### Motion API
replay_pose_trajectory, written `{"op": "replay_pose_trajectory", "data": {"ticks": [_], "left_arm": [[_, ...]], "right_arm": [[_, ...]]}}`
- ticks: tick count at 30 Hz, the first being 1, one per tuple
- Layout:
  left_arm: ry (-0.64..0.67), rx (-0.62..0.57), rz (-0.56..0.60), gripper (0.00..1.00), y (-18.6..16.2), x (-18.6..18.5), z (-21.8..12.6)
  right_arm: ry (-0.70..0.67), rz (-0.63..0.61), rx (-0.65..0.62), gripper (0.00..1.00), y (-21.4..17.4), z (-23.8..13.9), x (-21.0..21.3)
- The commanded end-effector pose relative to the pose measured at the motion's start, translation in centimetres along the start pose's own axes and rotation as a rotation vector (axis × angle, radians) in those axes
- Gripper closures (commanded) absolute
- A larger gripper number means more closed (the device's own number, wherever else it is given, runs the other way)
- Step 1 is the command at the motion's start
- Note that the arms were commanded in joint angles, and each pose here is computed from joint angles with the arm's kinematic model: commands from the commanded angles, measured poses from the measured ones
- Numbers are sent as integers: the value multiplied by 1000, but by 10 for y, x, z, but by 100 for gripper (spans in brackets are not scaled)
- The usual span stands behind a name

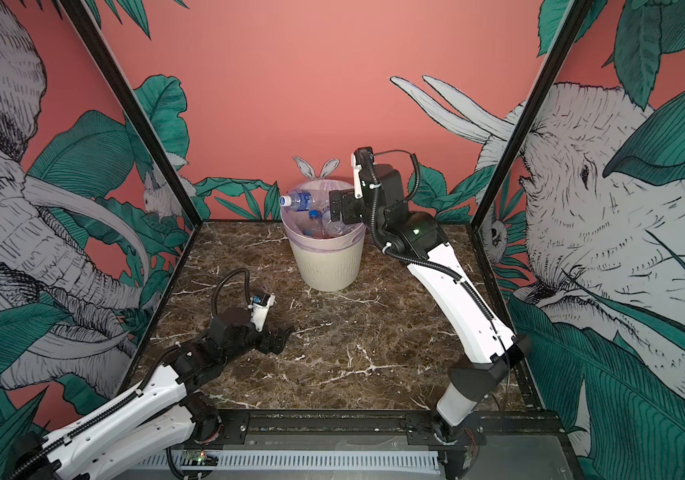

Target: Throw the plastic bottles in the bin

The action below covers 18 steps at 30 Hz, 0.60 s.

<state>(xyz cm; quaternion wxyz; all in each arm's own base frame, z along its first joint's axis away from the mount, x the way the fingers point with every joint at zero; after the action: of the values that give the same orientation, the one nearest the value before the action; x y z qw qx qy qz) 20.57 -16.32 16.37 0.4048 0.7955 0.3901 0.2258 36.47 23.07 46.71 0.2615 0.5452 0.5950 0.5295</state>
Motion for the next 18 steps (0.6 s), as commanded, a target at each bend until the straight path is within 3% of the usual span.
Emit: {"op": "replay_pose_trajectory", "data": {"ticks": [1,18], "left_arm": [[19,-47,7,0,20,3,-6],[42,-46,37,0,44,9,-12]], "right_arm": [[-26,8,-27,1,-4,1,-13],[-96,40,-12,1,-49,-29,-66]]}}
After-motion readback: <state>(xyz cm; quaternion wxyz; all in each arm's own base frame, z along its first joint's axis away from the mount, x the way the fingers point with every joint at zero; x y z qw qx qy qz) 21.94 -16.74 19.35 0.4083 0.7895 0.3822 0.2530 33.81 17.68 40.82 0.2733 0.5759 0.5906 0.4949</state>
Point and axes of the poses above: each gripper's point midway between its finger pads, its own z axis out along the fingers, its own x axis along the line the jaws close on, y = z × x, the point moved 3 cm from there along -z, back along the fingers, and after that the axes turned 12 degrees about z, right-handed, at the moved point
